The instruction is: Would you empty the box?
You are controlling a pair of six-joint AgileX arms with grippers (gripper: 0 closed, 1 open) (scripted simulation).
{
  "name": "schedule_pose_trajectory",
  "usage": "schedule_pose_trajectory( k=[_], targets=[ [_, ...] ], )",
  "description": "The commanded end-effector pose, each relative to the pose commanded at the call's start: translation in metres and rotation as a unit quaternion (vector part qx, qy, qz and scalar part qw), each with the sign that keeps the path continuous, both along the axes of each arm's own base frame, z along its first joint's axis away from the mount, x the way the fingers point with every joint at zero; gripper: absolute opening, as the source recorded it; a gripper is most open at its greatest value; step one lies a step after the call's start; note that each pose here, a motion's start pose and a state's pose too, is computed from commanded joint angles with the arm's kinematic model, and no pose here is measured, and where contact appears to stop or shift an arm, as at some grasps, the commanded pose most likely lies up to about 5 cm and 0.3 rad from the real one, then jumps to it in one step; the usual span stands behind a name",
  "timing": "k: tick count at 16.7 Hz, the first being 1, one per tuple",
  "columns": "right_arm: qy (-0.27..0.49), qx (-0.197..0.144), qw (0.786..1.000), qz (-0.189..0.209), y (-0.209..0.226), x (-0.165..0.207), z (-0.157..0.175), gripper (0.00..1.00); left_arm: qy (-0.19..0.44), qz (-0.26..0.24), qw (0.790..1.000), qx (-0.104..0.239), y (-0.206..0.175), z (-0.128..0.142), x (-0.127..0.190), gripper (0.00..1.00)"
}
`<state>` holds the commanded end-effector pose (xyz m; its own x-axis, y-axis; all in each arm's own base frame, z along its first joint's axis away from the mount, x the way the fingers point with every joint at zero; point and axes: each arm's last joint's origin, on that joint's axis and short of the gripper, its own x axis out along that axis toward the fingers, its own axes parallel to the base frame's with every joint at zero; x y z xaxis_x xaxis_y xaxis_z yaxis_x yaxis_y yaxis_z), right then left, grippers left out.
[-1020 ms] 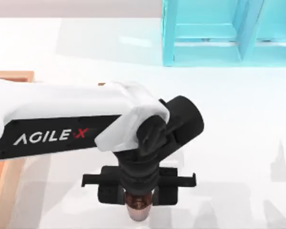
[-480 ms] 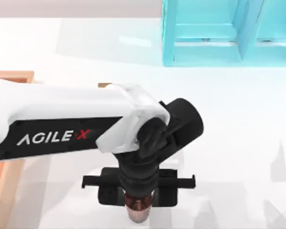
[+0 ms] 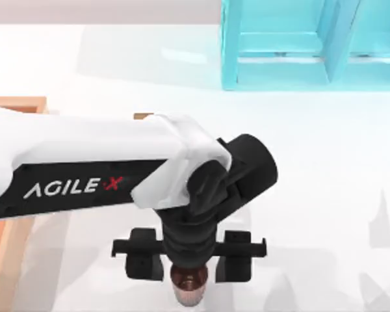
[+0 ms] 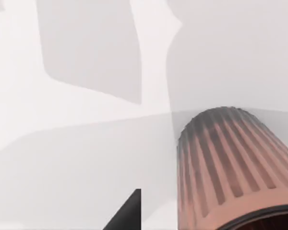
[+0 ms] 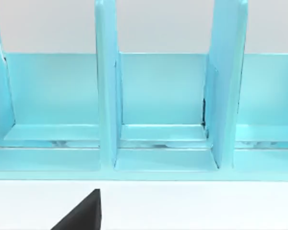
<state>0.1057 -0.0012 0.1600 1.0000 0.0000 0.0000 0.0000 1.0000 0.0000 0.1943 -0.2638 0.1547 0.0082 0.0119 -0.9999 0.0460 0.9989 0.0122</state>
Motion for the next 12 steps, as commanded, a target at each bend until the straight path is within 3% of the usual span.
schedule_pose_trajectory(
  k=[10, 12],
  targets=[
    [0.0, 0.0, 1.0, 0.0, 0.0, 0.0, 0.0, 1.0, 0.0, 0.0, 1.0, 0.0, 0.0, 0.001, 0.0, 1.0],
    [0.0, 0.0, 1.0, 0.0, 0.0, 0.0, 0.0, 1.0, -0.001, 0.0, 1.0, -0.003, -0.003, 0.011, 0.001, 1.0]
  ],
)
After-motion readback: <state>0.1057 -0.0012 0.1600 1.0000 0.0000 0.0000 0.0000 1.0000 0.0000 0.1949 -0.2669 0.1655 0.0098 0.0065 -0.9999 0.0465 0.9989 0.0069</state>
